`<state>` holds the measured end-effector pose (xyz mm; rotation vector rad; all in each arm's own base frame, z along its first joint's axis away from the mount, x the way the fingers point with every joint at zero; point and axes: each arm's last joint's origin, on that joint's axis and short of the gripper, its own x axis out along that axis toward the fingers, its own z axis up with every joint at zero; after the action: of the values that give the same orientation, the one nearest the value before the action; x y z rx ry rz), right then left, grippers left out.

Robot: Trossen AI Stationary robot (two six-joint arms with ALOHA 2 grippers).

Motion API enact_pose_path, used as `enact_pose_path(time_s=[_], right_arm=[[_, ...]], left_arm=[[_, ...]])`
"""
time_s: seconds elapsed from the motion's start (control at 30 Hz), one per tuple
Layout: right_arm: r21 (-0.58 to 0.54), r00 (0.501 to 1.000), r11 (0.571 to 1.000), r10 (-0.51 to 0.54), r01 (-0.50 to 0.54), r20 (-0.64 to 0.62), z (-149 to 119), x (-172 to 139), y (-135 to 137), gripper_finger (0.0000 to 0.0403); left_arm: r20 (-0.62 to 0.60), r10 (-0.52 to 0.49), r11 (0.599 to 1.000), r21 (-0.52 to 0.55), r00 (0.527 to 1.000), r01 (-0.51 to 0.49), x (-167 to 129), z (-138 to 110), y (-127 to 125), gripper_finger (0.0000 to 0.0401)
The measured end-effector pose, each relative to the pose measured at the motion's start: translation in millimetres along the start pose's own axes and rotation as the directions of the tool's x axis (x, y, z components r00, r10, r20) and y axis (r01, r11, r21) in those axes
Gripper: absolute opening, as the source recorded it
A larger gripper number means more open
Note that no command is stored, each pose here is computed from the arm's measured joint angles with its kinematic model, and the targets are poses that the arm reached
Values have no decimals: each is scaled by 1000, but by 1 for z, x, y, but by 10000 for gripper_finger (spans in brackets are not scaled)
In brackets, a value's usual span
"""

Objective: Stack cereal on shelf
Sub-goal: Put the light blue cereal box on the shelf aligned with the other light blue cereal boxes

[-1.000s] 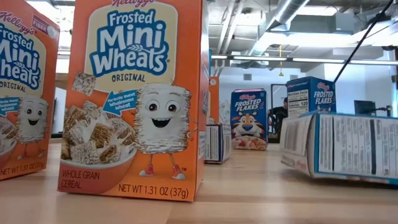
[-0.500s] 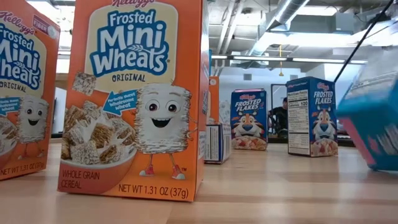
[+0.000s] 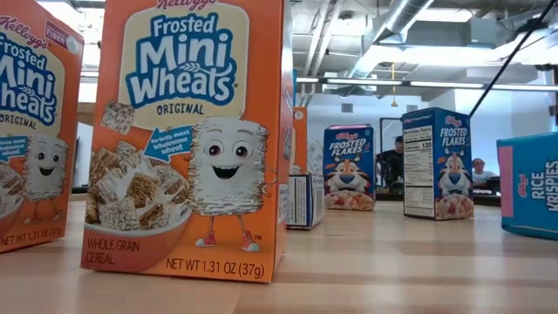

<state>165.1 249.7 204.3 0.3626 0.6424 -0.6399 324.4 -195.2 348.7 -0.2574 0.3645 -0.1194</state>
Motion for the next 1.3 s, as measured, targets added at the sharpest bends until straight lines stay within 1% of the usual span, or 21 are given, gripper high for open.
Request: enact_pose_path(time_s=[0.07, 0.1, 0.17, 0.23, 0.3, 0.37, 0.43, 0.53, 0.6, 0.67, 0.77, 0.93, 1.07, 1.17, 1.3], right_arm=[[-31, 1000, 1000, -1, 1, 8, 13, -5, -6, 14], [-67, 1000, 998, 8, -8, -2, 20, -9, -8, 19], [-183, 995, 982, 25, -41, -94, 36, -17, -15, 37], [-325, 969, 938, 37, -118, -244, 55, -23, -23, 66], [-415, 920, 879, 60, -233, -388, 72, -27, -32, 103], [-431, 876, 839, 106, -333, -470, 90, -29, -40, 147], [-434, 852, 807, 152, -400, -502, 104, -29, -45, 194], [-477, 843, 766, 154, -431, -515, 115, -22, -48, 254], [-516, 839, 734, 134, -442, -527, 116, -14, -45, 278], [-550, 832, 699, 119, -458, -542, 113, -3, -37, 288], [-600, 808, 624, 89, -501, -582, 104, 14, -24, 290], [-663, 777, 547, -36, -510, -628, 87, 45, -12, 291], [-690, 768, 524, -99, -500, -632, 82, 63, -9, 291], [-696, 762, 508, -113, -508, -638, 81, 70, -8, 291], [-668, 739, 519, -99, -533, -666, 80, 78, -10, 291]], left_arm=[[-5, -12, 1000, 4, 1000, 12, 0, -1, -1, 0], [-10, -24, 1000, 10, 1000, 24, -1, -1, -2, 0], [-21, -45, 999, 19, 999, 45, -1, -2, -4, 0], [-41, -70, 997, 23, 997, 71, -3, -3, -6, 0], [-49, -81, 996, 25, 996, 82, -4, -4, -7, 0], [-58, -78, 996, 38, 995, 80, -5, -5, -8, 4], [-54, -70, 996, 58, 996, 73, -5, -6, -9, 15], [-41, -45, 996, 74, 998, 48, -7, -7, -11, 44], [-41, -33, 996, 79, 999, 37, -8, -8, -13, 69], [-47, -31, 996, 79, 998, 35, -9, -10, -15, 96], [-67, -24, 999, 42, 998, 27, -9, -12, -15, 136], [-82, -14, 1000, 3, 997, 14, -9, -14, -13, 183], [-80, -10, 1000, 1, 997, 10, -9, -14, -13, 196], [-81, -6, 1000, 3, 997, 6, -9, -14, -13, 197], [-81, -6, 1000, 3, 997, 6, -9, -14, -13, 197]])
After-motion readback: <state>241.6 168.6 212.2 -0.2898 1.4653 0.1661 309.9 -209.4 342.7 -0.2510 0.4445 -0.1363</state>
